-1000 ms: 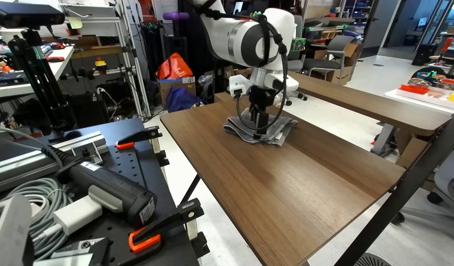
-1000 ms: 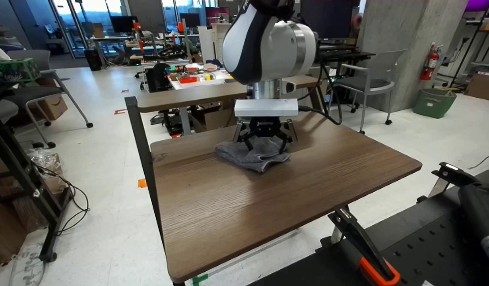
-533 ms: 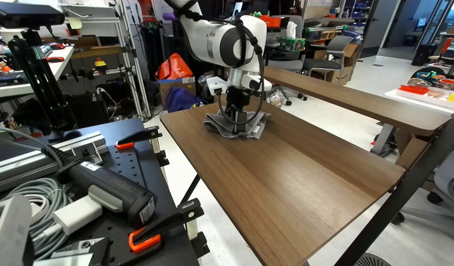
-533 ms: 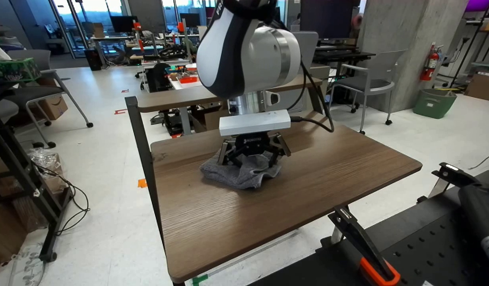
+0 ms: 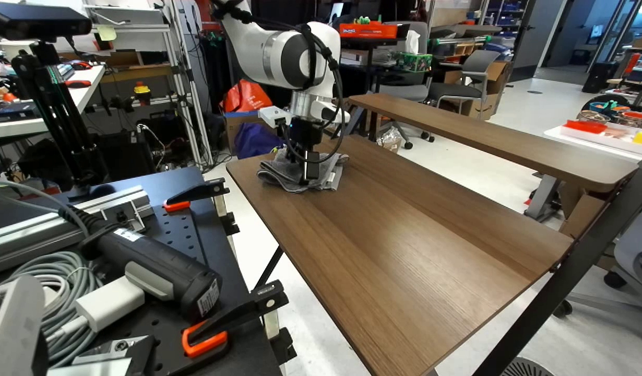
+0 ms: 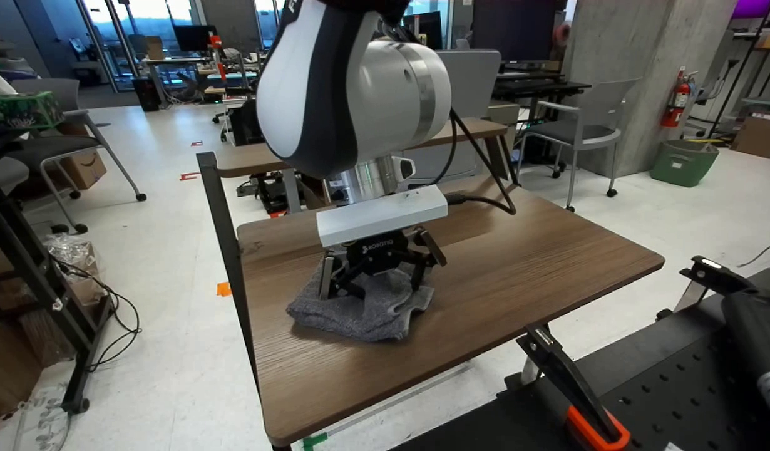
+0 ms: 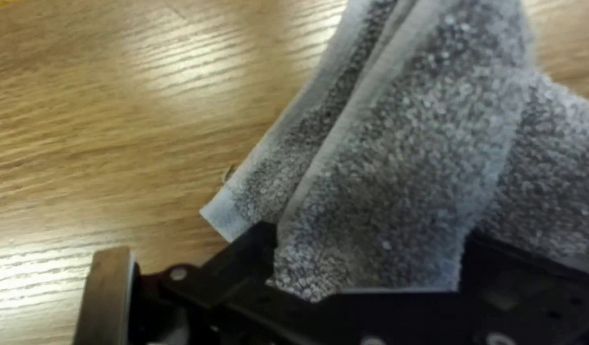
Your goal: Slide the towel to the left
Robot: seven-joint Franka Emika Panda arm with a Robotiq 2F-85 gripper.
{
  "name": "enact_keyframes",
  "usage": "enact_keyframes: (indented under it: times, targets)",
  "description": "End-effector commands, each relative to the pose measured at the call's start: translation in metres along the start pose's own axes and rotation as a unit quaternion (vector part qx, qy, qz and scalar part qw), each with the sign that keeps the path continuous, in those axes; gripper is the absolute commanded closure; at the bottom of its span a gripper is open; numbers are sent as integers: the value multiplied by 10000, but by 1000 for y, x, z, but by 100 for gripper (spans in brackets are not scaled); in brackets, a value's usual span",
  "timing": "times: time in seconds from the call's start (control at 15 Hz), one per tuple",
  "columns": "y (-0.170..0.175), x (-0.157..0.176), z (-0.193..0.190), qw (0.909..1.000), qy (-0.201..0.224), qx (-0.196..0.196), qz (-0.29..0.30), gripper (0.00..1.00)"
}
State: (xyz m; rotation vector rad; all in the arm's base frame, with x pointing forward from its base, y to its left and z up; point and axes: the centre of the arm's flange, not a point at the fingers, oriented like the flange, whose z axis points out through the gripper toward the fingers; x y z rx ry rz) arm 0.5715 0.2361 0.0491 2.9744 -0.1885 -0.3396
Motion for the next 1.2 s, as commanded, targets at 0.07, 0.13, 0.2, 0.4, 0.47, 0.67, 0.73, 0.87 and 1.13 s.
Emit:
enact_keyframes:
  times: [0.07,0.13,0.2,0.4,0.47,0.67,0.73,0.87,1.13]
  targets:
    - [-7,-30,-7,9995,-153,-136,-235,0]
    - [-8,-34,-16,9995,-40,-214,-221,0]
    - [-8,-38,-28,9994,33,-243,-243,0]
    - [-9,-51,-83,9988,406,-206,-183,0]
    - [-9,-55,-104,9984,521,-143,-144,0]
    - [-18,-38,-104,9982,582,44,-139,0]
    - [-17,-41,-119,9978,648,90,-136,0]
    - [-17,-41,-118,9979,636,83,-134,0]
    - [-17,-40,-99,9985,535,21,-139,0]
